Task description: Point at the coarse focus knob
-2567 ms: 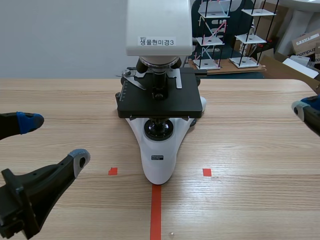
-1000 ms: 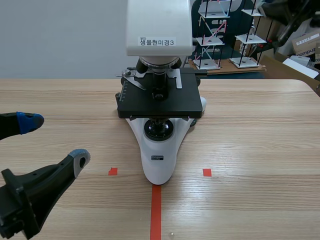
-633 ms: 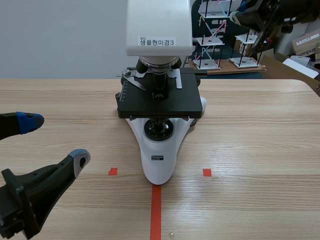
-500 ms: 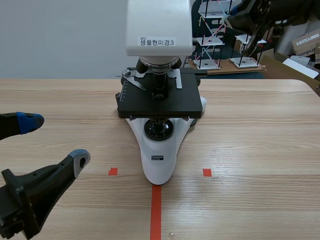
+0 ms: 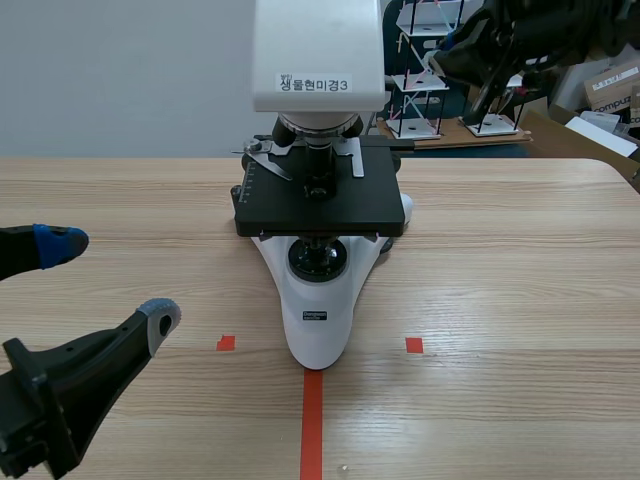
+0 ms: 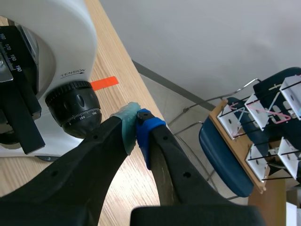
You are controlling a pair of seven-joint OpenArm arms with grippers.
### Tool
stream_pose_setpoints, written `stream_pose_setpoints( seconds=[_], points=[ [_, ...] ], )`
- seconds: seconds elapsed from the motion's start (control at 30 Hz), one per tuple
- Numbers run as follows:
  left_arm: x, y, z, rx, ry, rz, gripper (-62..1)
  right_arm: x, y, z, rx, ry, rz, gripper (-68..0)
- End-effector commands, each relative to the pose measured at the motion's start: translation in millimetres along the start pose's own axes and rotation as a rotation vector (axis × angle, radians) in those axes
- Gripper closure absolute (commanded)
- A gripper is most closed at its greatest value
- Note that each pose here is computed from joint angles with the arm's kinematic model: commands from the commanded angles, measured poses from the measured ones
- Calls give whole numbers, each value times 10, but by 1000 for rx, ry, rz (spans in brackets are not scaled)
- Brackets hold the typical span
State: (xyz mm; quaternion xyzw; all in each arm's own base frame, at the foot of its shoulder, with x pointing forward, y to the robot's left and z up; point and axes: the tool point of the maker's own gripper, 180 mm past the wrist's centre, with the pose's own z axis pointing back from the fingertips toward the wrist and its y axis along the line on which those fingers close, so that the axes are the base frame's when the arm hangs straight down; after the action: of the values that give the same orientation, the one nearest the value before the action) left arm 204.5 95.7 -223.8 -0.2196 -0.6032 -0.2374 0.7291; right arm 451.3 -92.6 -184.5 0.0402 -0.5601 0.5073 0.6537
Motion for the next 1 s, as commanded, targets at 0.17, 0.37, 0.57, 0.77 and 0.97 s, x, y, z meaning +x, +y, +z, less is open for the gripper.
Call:
stream_pose_setpoints(
  seconds=[0.17,0.37,0.57,0.77,0.97],
  points=[
    [88,-20,-2,-3,-31,1,-623,100,-90,9,-22,-32,-6,-15],
    [88,-20,-2,-3,-31,1,-623,117,-88,8,-20,-41,-18,-15],
    [88,-20,-2,-3,-31,1,-623,118,-40,8,6,-42,-16,-15],
    [88,-20,-2,-3,-31,1,-623,123,-1,9,28,-44,-17,-14],
    [88,-20,-2,-3,-31,1,-623,124,-1,9,28,-45,-17,-15]
  ],
)
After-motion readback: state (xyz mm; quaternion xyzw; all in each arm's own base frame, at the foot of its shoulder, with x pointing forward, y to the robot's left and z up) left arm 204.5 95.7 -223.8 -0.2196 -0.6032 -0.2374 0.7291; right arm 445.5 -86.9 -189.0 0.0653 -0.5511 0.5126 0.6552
